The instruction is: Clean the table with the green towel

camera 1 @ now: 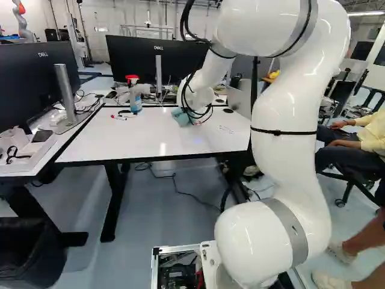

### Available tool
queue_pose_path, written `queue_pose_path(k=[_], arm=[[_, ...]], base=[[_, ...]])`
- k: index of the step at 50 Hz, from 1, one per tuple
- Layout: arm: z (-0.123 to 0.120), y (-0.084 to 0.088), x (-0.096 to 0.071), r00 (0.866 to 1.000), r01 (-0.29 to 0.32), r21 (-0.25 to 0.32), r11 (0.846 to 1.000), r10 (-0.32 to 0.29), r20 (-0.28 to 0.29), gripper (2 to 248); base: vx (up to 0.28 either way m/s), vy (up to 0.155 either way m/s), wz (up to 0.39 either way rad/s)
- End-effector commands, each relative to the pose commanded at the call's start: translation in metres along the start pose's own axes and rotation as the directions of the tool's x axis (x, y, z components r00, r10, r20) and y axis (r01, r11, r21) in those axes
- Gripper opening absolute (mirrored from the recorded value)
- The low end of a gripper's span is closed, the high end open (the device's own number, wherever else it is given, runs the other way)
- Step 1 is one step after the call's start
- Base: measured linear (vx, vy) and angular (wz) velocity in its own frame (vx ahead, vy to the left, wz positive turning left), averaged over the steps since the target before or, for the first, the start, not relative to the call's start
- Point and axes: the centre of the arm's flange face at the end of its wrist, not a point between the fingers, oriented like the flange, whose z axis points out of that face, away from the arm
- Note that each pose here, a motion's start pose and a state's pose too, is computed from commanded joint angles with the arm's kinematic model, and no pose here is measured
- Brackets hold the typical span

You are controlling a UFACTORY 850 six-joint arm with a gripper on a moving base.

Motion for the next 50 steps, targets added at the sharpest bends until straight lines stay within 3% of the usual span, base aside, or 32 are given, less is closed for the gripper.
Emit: queue_pose_path(k=[10,31,50], arm=[[0.017,0.014,-0.002,1.000,-0.012,-0.019,1.000,0.012,-0.012,40],[0.020,0.014,-0.006,1.000,-0.013,-0.020,1.000,0.013,-0.004,40],[0.020,0.014,-0.011,0.998,-0.013,-0.020,1.000,0.014,0.055,40]], base=[[0.000,0.000,0.000],[0.000,0.000,0.000],[0.000,0.000,0.000]])
